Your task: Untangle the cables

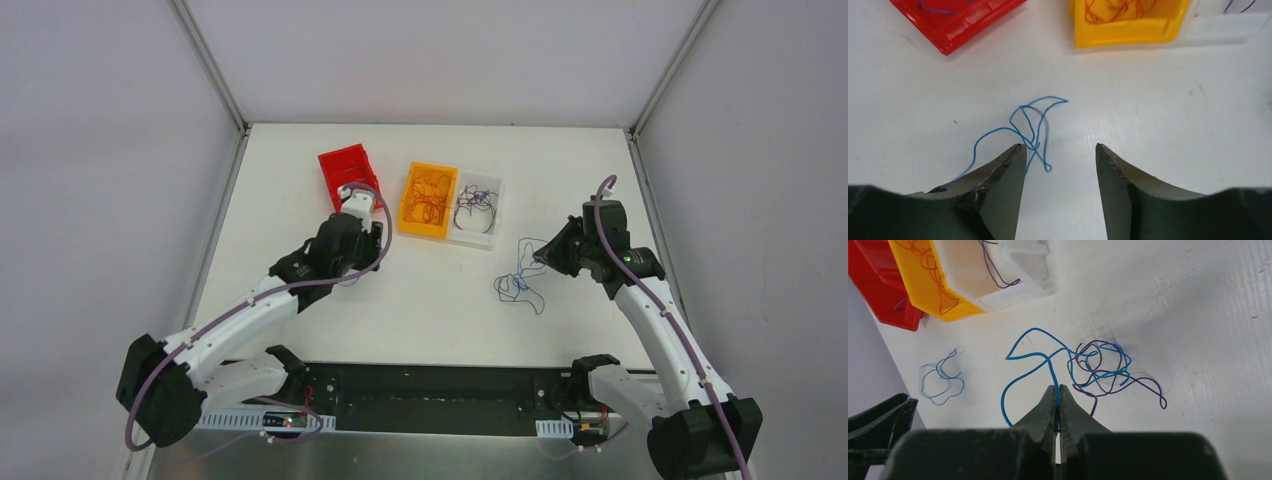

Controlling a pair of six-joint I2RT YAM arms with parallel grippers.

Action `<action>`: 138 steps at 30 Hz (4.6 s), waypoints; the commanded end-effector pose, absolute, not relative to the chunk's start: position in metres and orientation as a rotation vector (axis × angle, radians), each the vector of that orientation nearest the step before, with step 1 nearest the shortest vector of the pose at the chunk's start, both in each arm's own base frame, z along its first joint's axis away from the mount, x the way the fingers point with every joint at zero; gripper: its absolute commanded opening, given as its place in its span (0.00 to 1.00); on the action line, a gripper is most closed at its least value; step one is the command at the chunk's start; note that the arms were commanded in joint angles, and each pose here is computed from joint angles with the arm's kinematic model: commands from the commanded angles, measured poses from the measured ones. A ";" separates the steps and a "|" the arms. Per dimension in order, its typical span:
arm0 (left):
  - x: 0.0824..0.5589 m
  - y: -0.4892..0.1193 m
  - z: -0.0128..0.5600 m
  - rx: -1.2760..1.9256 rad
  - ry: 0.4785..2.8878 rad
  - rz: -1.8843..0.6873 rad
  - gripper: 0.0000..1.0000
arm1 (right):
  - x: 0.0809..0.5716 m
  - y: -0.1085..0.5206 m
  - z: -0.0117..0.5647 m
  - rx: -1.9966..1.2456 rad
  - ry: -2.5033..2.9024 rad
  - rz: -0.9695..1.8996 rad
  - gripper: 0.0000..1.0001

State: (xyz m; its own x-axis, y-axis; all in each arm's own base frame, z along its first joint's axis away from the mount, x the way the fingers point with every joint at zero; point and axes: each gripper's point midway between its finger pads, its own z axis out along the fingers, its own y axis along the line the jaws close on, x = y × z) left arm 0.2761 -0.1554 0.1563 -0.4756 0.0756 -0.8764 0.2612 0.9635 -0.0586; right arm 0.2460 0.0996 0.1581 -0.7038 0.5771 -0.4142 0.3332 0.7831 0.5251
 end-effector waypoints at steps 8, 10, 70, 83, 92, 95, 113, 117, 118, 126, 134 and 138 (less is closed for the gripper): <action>0.269 -0.160 0.108 0.272 2.464 -0.085 0.99 | 0.248 0.123 0.171 0.546 2.410 0.727 0.00; 0.269 -0.159 0.102 0.287 2.484 -0.083 0.99 | 0.248 0.124 0.174 0.540 2.405 0.733 0.00; 0.530 -0.122 0.186 -0.396 2.015 -0.895 0.00 | 0.254 0.134 0.181 0.535 2.398 0.810 0.00; 0.509 -0.068 0.095 -0.439 2.327 -0.472 0.00 | 0.257 0.136 0.178 0.543 2.405 0.815 0.00; 0.503 -0.068 0.063 -0.366 2.457 -0.306 0.12 | 0.254 0.134 0.176 0.548 2.410 0.804 0.00; 0.503 -0.070 0.074 -0.339 2.443 -0.277 0.32 | 0.252 0.133 0.174 0.550 2.415 0.799 0.00; 0.453 -0.091 0.203 -0.185 2.255 -0.240 0.76 | 0.247 0.134 0.168 0.522 2.442 0.796 0.00; 0.403 -0.126 0.221 -0.116 2.226 -0.322 0.93 | 0.245 0.141 0.165 0.461 2.478 0.773 0.00; 0.391 -0.133 0.223 -0.096 2.220 -0.336 0.98 | 0.244 0.145 0.165 0.440 2.483 0.784 0.00; 0.306 -0.135 0.216 -0.125 2.193 -0.481 0.99 | 0.230 0.213 0.169 0.222 2.526 0.910 0.00; 0.260 -0.114 0.202 -0.239 2.119 -0.519 1.00 | 0.221 0.308 0.222 -0.022 2.393 1.254 0.23; 0.257 -0.118 0.195 -0.279 2.097 -0.572 1.00 | 0.225 0.300 0.220 -0.018 2.386 1.187 0.74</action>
State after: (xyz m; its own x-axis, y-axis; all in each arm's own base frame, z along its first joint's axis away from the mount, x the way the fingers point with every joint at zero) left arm 0.2551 -0.1135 0.1928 -0.5857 -0.3273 -0.7415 0.0355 0.9036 -0.4269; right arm 0.2124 0.2927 0.1881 -0.9244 0.1579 -0.3472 -0.1564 0.6733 0.7227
